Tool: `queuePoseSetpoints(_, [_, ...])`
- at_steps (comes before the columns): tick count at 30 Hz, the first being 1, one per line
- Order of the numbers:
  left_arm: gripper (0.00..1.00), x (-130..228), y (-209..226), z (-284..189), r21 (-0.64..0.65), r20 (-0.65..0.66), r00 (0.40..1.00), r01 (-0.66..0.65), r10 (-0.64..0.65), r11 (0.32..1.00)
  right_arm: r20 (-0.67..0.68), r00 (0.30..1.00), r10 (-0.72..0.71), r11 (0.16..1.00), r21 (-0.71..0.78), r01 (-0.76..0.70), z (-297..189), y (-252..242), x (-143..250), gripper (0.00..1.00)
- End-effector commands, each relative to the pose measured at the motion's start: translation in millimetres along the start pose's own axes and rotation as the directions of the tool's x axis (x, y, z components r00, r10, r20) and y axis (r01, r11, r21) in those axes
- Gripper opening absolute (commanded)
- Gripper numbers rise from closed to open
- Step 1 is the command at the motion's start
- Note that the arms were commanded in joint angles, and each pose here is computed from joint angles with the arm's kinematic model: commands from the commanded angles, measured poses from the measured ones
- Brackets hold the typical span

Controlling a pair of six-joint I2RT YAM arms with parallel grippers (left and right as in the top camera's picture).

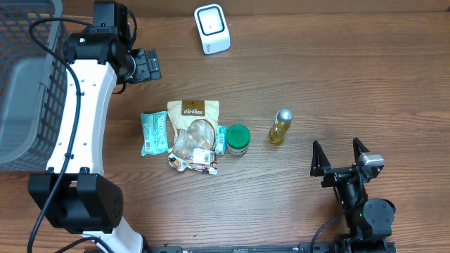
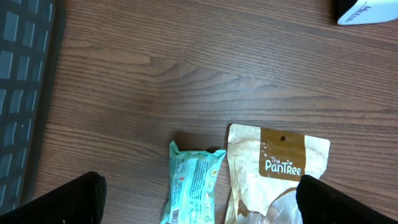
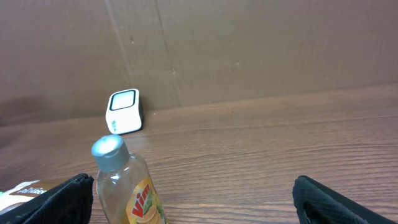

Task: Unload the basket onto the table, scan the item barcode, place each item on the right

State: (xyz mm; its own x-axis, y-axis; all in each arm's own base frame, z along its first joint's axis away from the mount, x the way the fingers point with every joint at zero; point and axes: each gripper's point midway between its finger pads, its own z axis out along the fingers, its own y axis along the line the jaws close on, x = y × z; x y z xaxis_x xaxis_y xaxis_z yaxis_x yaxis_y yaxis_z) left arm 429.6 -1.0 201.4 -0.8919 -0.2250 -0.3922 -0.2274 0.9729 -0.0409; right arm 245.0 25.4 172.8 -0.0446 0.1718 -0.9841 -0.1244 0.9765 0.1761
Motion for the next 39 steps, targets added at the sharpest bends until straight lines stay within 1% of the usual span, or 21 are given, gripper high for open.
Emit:
queuePoseSetpoints(1, [1.00,-3.1,-3.1,-6.2,0.009,0.017,1.000,0.002,-0.002,1.000,-0.003,1.000,0.002,1.000,0.004,-0.002,0.5,-0.8,3.3,1.00])
queuePoseSetpoints(26, [1.00,-3.1,-3.3,-6.2,0.009,0.017,1.000,0.002,-0.002,1.000,-0.002,1.000,0.002,1.000,0.004,-0.002,0.5,-0.7,3.2,1.00])
queuePoseSetpoints(30, [1.00,-3.1,-3.3,-6.2,0.009,0.017,1.000,0.002,-0.002,1.000,0.014,1.000,-0.001,1.000,0.000,0.001,0.5,0.0,-0.8,1.00])
queuePoseSetpoints(33, [1.00,-3.1,-3.3,-6.2,0.009,0.017,1.000,0.002,-0.002,1.000,0.001,1.000,0.000,1.000,0.003,0.000,0.5,-0.6,2.5,1.00])
queuePoseSetpoints(39, [1.00,-3.1,-3.3,-6.2,0.009,0.017,1.000,0.002,-0.002,1.000,-0.004,0.997,0.083,0.997,0.000,-0.083,0.6,0.0,3.5,1.00])
